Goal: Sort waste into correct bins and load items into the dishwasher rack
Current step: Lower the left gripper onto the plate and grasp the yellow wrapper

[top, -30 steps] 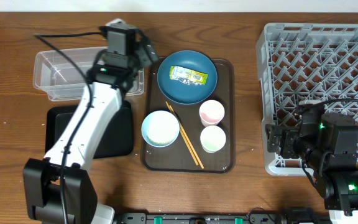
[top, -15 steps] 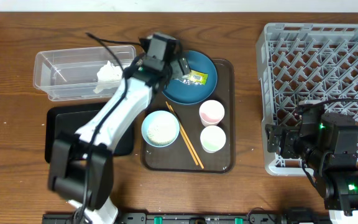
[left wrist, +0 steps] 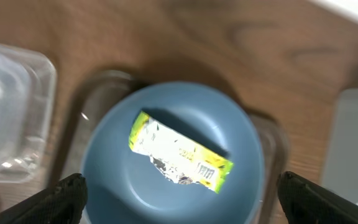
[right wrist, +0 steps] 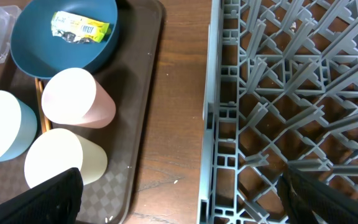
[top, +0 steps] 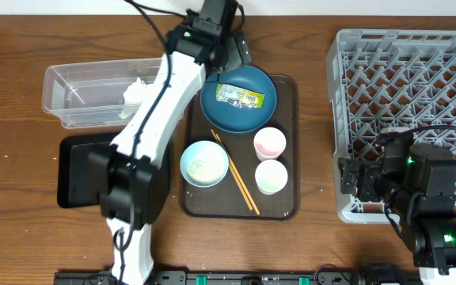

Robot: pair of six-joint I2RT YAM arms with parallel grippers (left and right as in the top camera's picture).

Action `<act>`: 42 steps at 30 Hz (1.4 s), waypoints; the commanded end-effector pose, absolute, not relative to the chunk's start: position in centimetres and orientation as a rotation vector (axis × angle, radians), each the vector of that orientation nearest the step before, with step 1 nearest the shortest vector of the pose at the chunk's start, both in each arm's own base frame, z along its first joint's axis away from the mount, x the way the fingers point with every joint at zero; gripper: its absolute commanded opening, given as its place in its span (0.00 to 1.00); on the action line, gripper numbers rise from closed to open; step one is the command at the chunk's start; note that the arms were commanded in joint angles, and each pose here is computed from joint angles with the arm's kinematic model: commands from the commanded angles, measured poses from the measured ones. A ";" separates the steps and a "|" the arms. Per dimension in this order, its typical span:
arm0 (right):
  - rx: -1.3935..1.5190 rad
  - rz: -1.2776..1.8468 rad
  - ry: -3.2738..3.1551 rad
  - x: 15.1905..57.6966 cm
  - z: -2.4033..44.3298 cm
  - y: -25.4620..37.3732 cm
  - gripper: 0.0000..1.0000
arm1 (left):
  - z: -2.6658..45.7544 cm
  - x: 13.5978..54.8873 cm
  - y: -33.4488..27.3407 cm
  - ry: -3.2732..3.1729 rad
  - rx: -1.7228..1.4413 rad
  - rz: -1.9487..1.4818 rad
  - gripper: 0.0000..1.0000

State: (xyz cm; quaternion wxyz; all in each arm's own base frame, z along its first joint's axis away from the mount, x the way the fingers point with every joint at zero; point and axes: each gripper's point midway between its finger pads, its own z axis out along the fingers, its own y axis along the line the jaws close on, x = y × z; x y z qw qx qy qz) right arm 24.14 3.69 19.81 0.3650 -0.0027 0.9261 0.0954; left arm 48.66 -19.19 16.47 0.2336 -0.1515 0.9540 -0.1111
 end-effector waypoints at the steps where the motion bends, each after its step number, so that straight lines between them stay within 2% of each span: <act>1: -0.025 0.245 2.362 24.3 20.6 3.8 0.99 | 12.0 48.3 -20.0 2.722 -0.509 -0.333 1.00; 12: -0.025 0.245 2.362 24.3 20.6 3.8 0.99 | 5.4 48.4 -21.7 2.814 -0.555 -0.308 1.00; 25: -0.025 0.245 2.362 24.3 20.6 3.8 0.99 | 1.2 47.2 -22.7 2.892 -0.549 -0.258 0.98; 27: -0.025 0.245 2.362 24.3 20.6 3.8 0.99 | 1.2 47.2 -22.7 2.891 -0.549 -0.259 0.94; 33: -0.025 0.245 2.363 24.3 20.6 3.8 0.99 | 1.0 47.2 -22.7 2.890 -0.547 -0.253 0.65; 35: -0.025 0.245 2.363 24.3 20.6 3.8 0.99 | 0.6 46.8 -22.7 2.900 -0.546 -0.243 0.59; 39: -0.025 0.245 2.365 24.2 20.6 3.8 0.99 | -0.3 46.2 -22.3 2.921 -0.551 -0.219 0.54; 42: -0.025 0.245 2.365 24.2 20.5 3.8 0.99 | -0.5 46.0 -22.2 2.927 -0.551 -0.213 0.42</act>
